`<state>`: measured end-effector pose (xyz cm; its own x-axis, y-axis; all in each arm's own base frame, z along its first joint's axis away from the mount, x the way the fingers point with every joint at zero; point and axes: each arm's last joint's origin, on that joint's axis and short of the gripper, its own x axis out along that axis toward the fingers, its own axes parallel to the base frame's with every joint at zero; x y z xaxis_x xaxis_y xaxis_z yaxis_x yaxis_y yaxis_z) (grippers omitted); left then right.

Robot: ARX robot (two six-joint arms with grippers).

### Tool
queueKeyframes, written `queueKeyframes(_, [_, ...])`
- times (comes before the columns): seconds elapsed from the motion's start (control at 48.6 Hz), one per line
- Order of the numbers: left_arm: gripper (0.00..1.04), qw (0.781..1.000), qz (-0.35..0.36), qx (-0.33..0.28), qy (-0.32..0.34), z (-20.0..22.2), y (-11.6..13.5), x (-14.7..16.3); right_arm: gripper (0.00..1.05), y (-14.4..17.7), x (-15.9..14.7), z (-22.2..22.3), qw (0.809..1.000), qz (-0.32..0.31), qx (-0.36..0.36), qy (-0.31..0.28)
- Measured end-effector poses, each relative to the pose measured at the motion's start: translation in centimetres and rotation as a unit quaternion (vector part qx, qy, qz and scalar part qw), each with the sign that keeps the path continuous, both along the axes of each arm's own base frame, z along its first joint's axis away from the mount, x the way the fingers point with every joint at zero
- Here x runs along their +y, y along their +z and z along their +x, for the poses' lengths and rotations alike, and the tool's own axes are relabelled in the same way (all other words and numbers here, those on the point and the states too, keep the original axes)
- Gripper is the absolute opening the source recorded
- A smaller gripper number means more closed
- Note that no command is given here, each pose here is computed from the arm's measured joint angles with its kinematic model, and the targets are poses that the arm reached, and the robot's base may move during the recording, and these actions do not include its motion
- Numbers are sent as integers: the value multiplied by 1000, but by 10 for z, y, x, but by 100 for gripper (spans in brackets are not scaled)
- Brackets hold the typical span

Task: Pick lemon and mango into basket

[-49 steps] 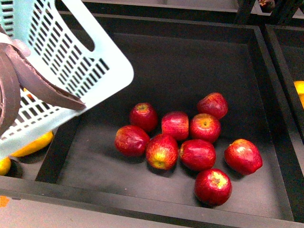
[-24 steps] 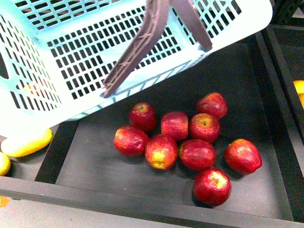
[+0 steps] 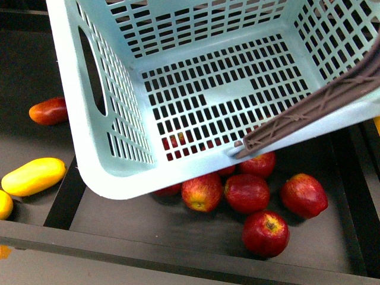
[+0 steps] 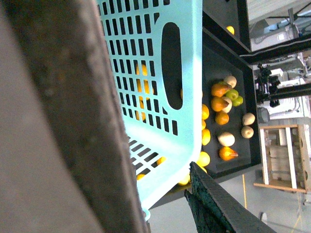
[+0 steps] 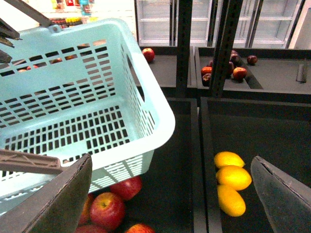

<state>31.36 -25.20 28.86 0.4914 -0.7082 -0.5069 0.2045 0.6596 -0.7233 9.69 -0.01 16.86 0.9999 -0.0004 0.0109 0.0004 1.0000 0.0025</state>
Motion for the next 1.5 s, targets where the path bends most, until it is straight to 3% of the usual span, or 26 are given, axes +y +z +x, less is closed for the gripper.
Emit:
queueKeyframes(0.618, [31, 1000, -1, -1, -25, -10, -1, -12, 96, 0, 0, 0, 1000, 0, 0, 0])
queueKeyframes(0.659, [31, 1000, -1, -1, -25, -10, -1, -12, 96, -1, 0, 0, 999, 19, 26, -22])
queueKeyframes(0.741, [31, 1000, -1, 0, -25, -10, -1, -12, 96, -1, -6, 4, 982, 81, 130, -110])
queueKeyframes(0.803, [31, 1000, 0, -1, -24, -10, -1, -12, 96, 0, -13, 10, 968, 129, 160, -145])
queueKeyframes(0.968, [31, 1000, 0, -1, -24, -10, -1, -12, 96, 9, -46, 33, 950, 199, 146, -191])
queueKeyframes(1.174, [31, 1000, 0, -2, -24, -10, -1, -12, 96, 6, -115, 75, 932, 206, 122, -273])
queueKeyframes(1.339, [31, 1000, 0, -2, -26, -10, -1, -12, 96, -37, -164, 109, 908, 212, 197, -303])
queueKeyframes(1.503, [31, 1000, 1, -3, -24, -10, -1, -12, 96, -106, -205, 126, 852, 263, 303, -336])
